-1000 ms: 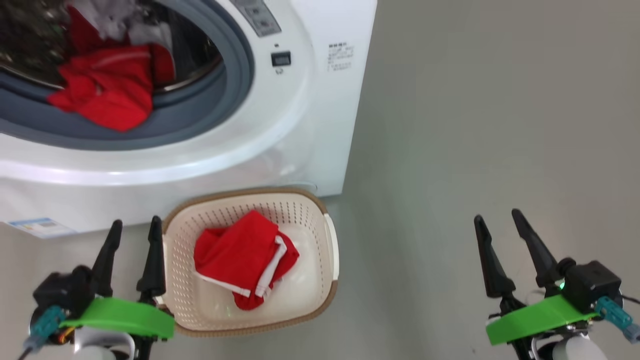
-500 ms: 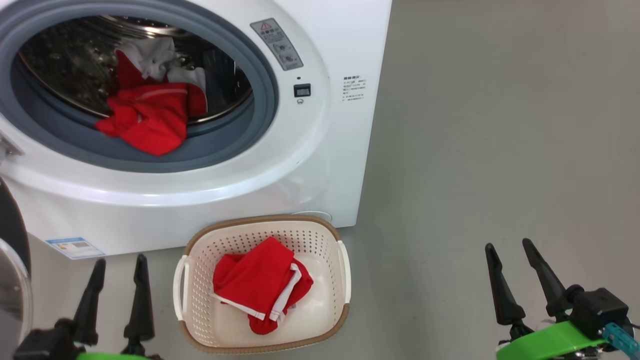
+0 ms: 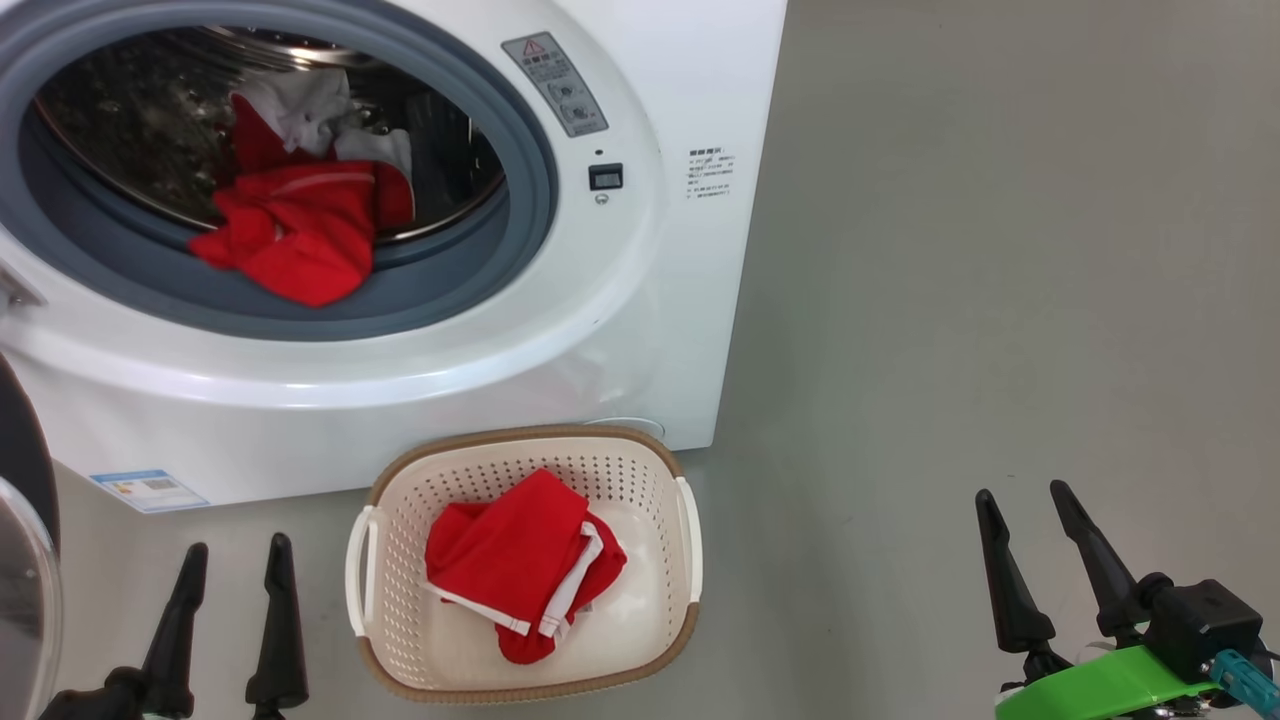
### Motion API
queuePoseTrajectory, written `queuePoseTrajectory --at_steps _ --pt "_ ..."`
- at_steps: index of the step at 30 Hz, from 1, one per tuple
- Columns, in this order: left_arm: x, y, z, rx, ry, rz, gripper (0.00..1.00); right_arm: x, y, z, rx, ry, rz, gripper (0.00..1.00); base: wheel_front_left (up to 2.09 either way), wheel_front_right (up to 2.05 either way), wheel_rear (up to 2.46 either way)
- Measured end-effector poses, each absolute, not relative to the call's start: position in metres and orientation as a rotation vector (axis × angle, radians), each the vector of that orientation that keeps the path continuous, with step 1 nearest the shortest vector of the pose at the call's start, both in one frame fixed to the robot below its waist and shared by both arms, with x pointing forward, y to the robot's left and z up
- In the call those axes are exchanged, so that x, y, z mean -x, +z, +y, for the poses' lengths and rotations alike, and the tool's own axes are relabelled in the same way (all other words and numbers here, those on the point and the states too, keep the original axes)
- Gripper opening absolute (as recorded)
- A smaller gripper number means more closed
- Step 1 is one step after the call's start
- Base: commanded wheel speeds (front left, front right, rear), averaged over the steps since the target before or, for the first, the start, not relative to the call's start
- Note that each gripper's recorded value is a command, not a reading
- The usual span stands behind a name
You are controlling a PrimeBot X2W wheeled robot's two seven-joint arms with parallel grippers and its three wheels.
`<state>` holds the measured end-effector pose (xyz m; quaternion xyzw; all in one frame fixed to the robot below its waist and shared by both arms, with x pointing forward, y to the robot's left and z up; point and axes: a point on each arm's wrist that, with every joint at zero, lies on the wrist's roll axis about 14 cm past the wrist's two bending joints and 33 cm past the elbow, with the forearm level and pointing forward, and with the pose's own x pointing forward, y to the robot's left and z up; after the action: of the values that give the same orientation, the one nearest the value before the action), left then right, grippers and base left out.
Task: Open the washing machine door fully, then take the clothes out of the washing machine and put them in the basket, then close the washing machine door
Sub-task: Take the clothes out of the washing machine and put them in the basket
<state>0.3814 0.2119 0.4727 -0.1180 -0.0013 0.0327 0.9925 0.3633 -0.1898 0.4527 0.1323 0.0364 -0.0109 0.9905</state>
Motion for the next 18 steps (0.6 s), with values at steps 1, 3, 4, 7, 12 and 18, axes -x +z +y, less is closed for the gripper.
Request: queuePoseTrajectory --at_steps 1,3,4,7,12,18 --pt "-0.382 0.472 0.212 0.237 0.065 -0.002 1.00 -0.363 0.452 -0.190 -0.265 -0.022 0.074 1.00 0.00 0.00 0.00" --pt "-0.382 0.472 0.211 0.236 0.064 0.001 1.00 -0.363 0.451 -0.190 -0.265 -0.023 0.077 1.00 0.00 0.00 0.00" --pt "-0.383 0.471 0.211 0.236 0.063 0.002 1.00 -0.363 0.451 -0.190 -0.265 -0.024 0.078 1.00 0.00 0.00 0.00" --pt "-0.384 0.468 0.207 0.232 0.054 0.012 1.00 -0.364 0.450 -0.191 -0.265 -0.025 0.082 1.00 0.00 0.00 0.00" --pt "-0.397 0.452 0.194 0.237 0.022 0.060 1.00 -0.368 0.443 -0.190 -0.266 -0.026 0.100 1.00 0.00 0.00 0.00" --pt "-0.433 0.453 0.184 0.221 -0.027 0.051 1.00 -0.383 0.441 -0.188 -0.273 -0.021 0.098 1.00 0.00 0.00 0.00"
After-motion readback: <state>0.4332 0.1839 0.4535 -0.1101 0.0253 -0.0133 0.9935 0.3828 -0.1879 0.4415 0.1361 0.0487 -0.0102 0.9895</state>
